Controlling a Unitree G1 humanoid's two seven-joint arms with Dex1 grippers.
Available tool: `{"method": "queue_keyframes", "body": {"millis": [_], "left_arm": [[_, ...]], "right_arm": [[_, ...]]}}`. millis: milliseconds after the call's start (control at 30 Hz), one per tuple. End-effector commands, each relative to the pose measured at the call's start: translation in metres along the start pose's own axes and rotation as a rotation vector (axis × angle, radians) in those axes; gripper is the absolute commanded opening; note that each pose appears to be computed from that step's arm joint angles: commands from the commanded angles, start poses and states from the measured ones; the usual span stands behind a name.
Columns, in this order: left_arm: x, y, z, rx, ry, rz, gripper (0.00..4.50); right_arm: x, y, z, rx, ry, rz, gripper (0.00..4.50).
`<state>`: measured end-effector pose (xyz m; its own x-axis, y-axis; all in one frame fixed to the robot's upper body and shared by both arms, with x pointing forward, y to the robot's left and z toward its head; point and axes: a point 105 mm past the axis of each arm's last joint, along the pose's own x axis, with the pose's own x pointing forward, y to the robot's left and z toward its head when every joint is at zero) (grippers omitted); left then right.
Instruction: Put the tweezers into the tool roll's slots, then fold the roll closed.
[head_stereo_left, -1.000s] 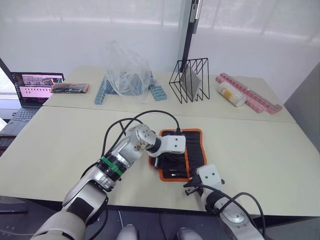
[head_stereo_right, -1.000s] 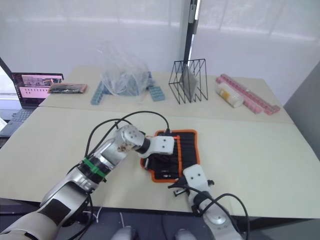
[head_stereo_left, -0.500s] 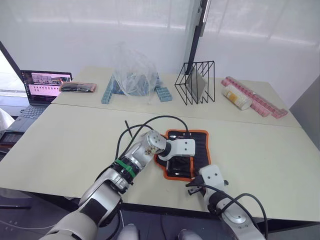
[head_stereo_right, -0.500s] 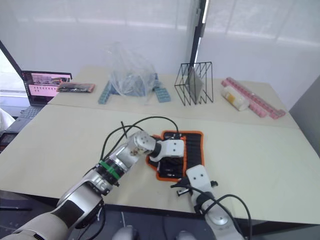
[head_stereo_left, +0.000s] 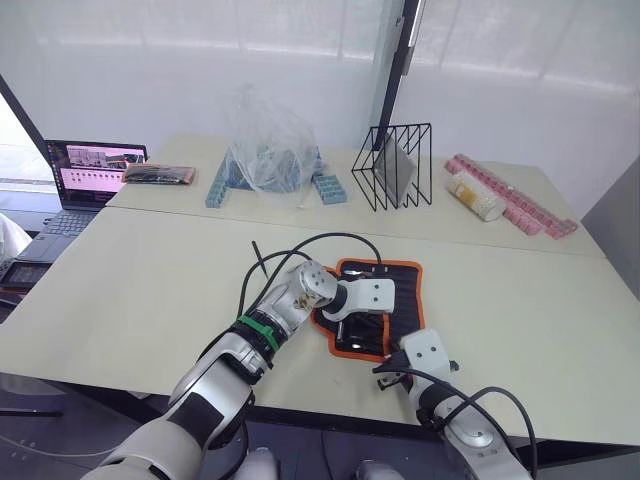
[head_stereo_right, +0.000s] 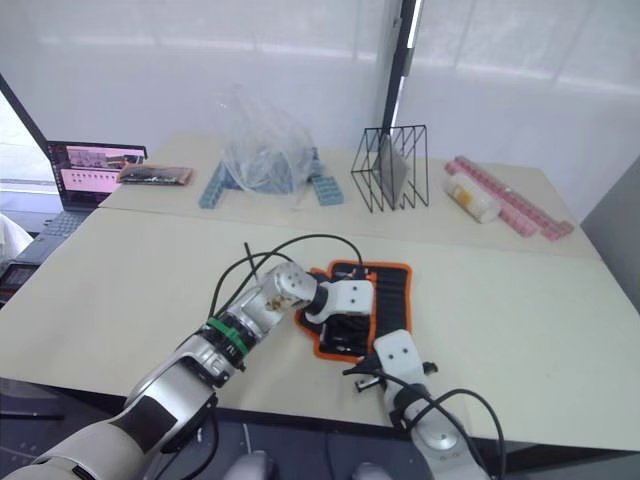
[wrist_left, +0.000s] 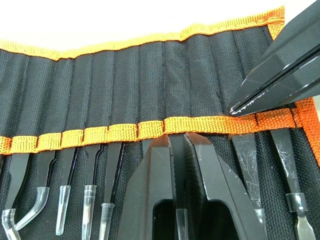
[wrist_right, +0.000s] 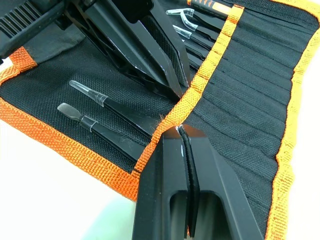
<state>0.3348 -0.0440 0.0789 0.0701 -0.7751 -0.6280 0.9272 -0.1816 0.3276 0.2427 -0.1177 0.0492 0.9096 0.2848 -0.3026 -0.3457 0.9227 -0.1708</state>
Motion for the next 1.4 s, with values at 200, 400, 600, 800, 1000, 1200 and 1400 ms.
{"method": "queue_keyframes", "body": {"millis": [200, 400, 600, 800, 1000, 1200, 1400], "left_arm": [[-0.01, 0.011, 0.02, 0.053, -0.036, 0.054, 2.1], [-0.052, 0.018, 0.026, 0.035, -0.061, 0.105, 3.74], [-0.113, 0.011, 0.018, -0.073, -0.13, 0.195, 4.48], [-0.165, -0.002, -0.031, -0.26, -0.108, 0.389, 4.48], [-0.23, -0.039, -0.087, -0.526, -0.085, 0.646, 4.48], [-0.274, -0.088, -0.119, -0.694, -0.021, 0.857, 4.48], [-0.296, -0.131, -0.124, -0.785, 0.028, 0.987, 4.48]], "right_arm": [[-0.006, 0.033, -0.047, 0.063, 0.205, 0.139, 0.0], [-0.006, 0.032, -0.048, 0.061, 0.206, 0.139, 0.0], [-0.004, 0.031, -0.048, 0.049, 0.208, 0.146, 0.0], [-0.002, 0.027, -0.048, 0.039, 0.209, 0.147, 0.0], [-0.002, 0.02, -0.048, 0.021, 0.21, 0.148, 0.0], [-0.002, 0.015, -0.047, 0.0, 0.207, 0.167, 0.0], [-0.002, 0.015, -0.048, -0.018, 0.209, 0.2, 0.0]]}}
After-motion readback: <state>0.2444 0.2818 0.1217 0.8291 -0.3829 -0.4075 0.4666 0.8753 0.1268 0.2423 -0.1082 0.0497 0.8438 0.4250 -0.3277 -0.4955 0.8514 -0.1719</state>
